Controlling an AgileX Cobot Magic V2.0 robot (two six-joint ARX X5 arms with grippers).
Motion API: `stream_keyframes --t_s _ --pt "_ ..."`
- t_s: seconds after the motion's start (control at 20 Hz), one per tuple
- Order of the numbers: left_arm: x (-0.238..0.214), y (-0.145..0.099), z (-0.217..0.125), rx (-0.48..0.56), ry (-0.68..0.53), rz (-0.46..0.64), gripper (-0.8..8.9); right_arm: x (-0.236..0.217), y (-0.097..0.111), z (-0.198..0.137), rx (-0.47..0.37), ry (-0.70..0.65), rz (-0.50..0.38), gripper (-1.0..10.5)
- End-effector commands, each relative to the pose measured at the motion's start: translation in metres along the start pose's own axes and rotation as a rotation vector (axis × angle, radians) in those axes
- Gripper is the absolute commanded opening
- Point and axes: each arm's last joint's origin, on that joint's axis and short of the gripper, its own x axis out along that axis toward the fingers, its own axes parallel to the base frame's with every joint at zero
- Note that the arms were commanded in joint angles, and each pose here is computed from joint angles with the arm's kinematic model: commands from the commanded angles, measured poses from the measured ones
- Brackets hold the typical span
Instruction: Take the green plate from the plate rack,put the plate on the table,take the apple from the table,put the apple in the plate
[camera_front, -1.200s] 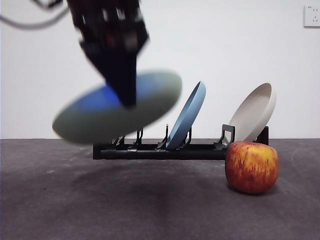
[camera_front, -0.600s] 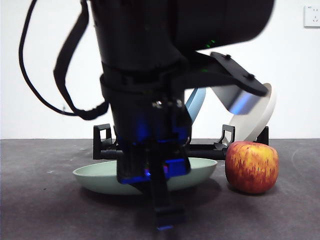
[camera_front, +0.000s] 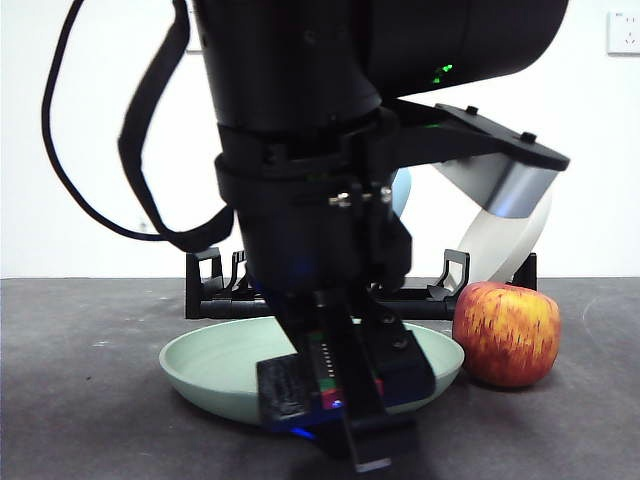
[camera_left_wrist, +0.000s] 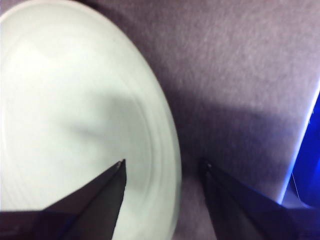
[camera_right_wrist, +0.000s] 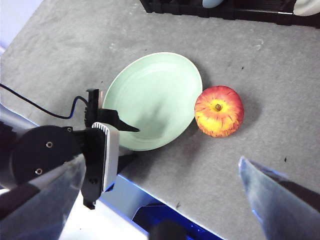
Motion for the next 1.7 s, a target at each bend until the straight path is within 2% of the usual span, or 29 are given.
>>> stream_keyframes --t_s 0.05,0.1,0.35,0.5,0.6,0.75,0.9,1.05,1.25,1.7 --pt "0.001 0.001 -0.01 -0.015 0.069 -0.009 4.02 0.0 0.0 0.0 0.002 -0.002 -0.001 6.5" --pt "-0.004 0.004 -0.011 -0.034 0.07 -0.004 4.45 0.0 0.0 0.001 0.003 -0.001 -0.001 6.5" --pt "-0.052 0.028 -0.014 -0.134 -0.043 0.019 4.45 0.011 -0.008 0.006 0.033 0.043 0.003 6.5" --pt "-0.089 0.047 -0.02 -0.232 -0.139 0.032 4.45 0.024 -0.017 0.017 0.04 0.06 0.007 6.5" --pt "-0.121 0.062 -0.027 -0.325 -0.22 0.032 4.45 0.04 -0.026 0.025 0.043 0.085 0.014 6.5" --pt "-0.169 0.083 -0.041 -0.463 -0.367 0.0 4.45 0.071 -0.039 0.035 0.033 0.157 -0.039 6.5" --pt "-0.207 0.098 -0.058 -0.544 -0.51 -0.015 4.45 0.105 -0.046 0.041 0.005 0.227 -0.055 6.5" --pt "-0.233 0.106 -0.076 -0.571 -0.607 -0.052 4.44 0.137 -0.047 0.042 -0.032 0.285 -0.064 6.6" --pt "-0.248 0.108 -0.094 -0.567 -0.677 -0.129 4.44 0.167 -0.048 0.039 -0.068 0.346 -0.099 6.6" --pt "-0.249 0.102 -0.098 -0.497 -0.664 -0.293 4.44 0.208 -0.058 0.028 -0.071 0.433 -0.108 6.6"
